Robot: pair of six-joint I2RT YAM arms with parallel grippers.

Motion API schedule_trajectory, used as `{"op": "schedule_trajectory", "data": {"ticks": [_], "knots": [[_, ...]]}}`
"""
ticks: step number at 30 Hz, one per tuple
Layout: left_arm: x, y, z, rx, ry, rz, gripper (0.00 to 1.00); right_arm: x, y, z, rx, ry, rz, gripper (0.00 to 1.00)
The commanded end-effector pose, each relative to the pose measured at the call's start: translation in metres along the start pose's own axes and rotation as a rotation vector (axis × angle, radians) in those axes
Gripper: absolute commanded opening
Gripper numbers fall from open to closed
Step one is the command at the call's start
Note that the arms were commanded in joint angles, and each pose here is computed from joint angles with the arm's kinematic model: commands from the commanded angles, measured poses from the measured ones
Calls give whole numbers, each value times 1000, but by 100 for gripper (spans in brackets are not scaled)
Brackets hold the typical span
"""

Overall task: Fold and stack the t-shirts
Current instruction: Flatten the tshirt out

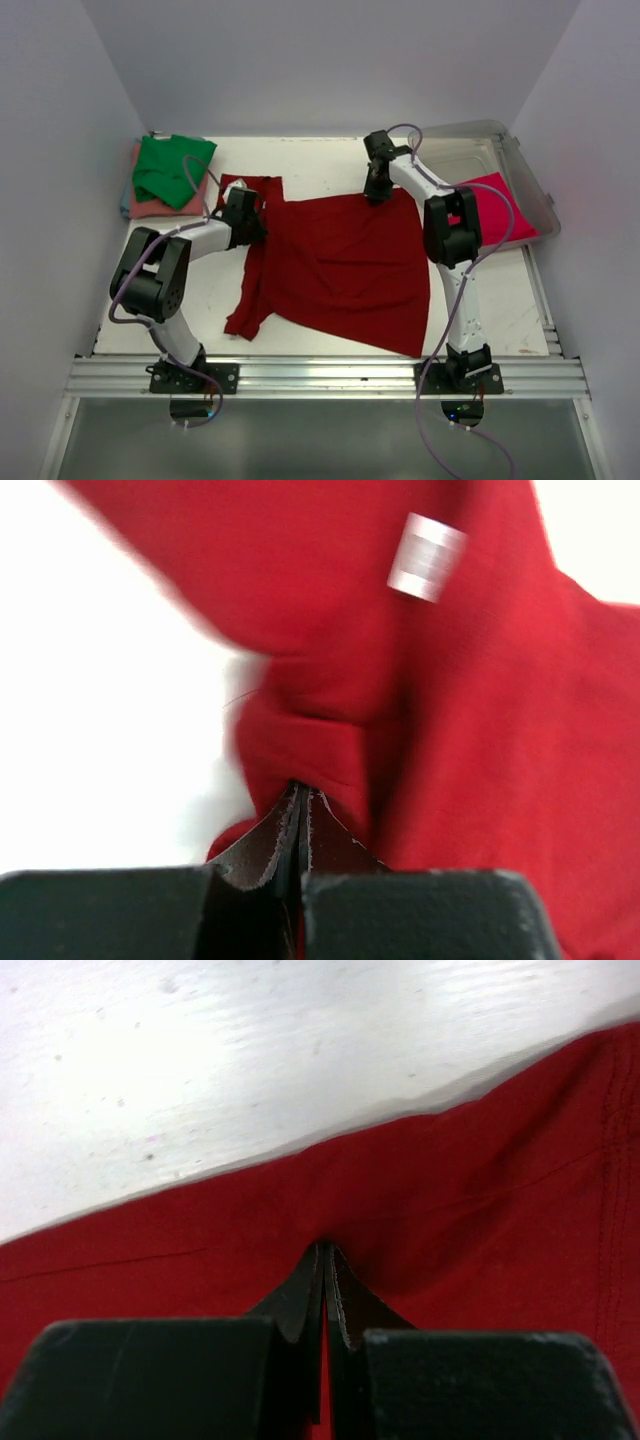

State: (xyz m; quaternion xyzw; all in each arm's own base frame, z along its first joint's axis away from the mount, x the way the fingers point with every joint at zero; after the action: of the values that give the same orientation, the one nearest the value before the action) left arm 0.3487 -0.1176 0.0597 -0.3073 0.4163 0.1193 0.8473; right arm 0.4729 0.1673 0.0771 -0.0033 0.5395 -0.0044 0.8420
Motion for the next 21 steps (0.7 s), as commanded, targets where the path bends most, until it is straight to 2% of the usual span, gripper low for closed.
{"op": "schedule_trajectory", "data": {"ticks": [1,7,9,17,21], "knots": [[-3,89,-17,-77,77,421,0,-7,-26,11,64,-6,-57,0],[-19,123,-18,-280,154,458,0,-8,-55,24,128,-19,-83,0],[-27,126,-16,-334,144,447,0,-9,-61,27,137,-23,-93,0],[-74,134,-42,-409,209,402,0,-1,-70,33,145,-29,-119,0],[-109,137,-51,-416,189,342,0,0,-71,34,143,-30,-112,0]]}}
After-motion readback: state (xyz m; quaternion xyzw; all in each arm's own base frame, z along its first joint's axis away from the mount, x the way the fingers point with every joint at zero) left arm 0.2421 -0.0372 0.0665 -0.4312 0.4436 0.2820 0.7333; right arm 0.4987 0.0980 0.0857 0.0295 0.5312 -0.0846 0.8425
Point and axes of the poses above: each gripper's point midway between its finger pads, its own x axis out along the fingers, its own y axis along the line the jaws close on, z = x × y, the point moved 6 cm from there along -x, back along the fingers, and after that the axes turned 14 degrees about -x, right-handed, at the moved point
